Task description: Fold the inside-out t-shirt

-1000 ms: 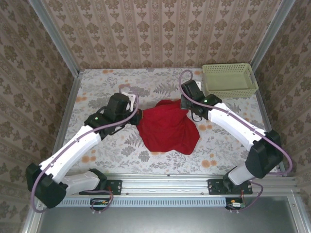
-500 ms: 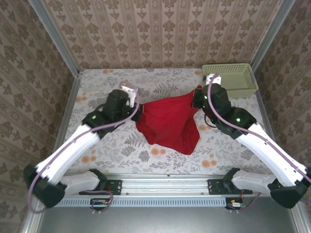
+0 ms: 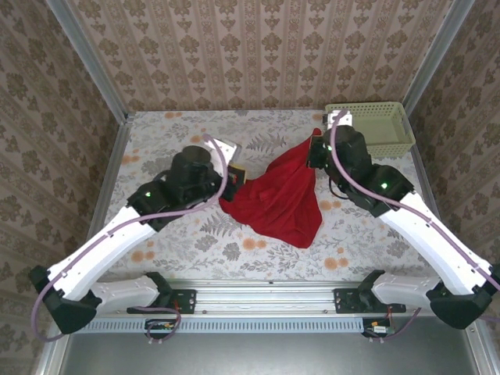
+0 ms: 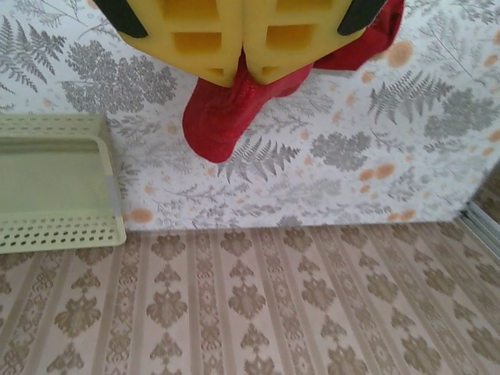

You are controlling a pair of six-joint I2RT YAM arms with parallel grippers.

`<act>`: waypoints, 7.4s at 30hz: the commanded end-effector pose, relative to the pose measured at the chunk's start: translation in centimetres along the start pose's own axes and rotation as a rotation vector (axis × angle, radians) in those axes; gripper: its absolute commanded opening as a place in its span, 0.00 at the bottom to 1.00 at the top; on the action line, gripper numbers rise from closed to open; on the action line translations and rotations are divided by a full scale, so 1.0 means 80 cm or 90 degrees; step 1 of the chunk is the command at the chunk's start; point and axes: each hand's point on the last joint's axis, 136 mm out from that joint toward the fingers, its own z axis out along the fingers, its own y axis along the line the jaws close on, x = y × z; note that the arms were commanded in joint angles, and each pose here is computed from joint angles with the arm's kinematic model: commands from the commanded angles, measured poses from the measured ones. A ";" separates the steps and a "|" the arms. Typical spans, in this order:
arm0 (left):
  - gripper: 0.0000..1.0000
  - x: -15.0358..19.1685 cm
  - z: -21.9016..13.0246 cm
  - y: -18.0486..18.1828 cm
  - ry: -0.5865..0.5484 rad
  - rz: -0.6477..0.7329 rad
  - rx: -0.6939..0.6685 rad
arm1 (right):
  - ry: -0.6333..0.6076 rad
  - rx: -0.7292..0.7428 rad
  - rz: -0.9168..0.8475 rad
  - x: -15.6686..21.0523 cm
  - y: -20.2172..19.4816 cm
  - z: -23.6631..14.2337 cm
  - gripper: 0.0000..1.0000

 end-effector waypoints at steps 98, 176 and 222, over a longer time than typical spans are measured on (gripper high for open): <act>0.00 0.043 0.013 -0.015 0.047 -0.116 0.042 | 0.129 0.135 -0.060 0.079 -0.034 0.090 0.00; 0.31 0.263 0.177 0.068 0.482 -0.268 -0.158 | 0.481 0.019 0.085 0.336 -0.023 0.166 0.40; 0.00 0.201 0.057 0.222 0.234 -0.442 -0.249 | 0.392 -0.204 -0.274 0.281 0.140 0.084 0.50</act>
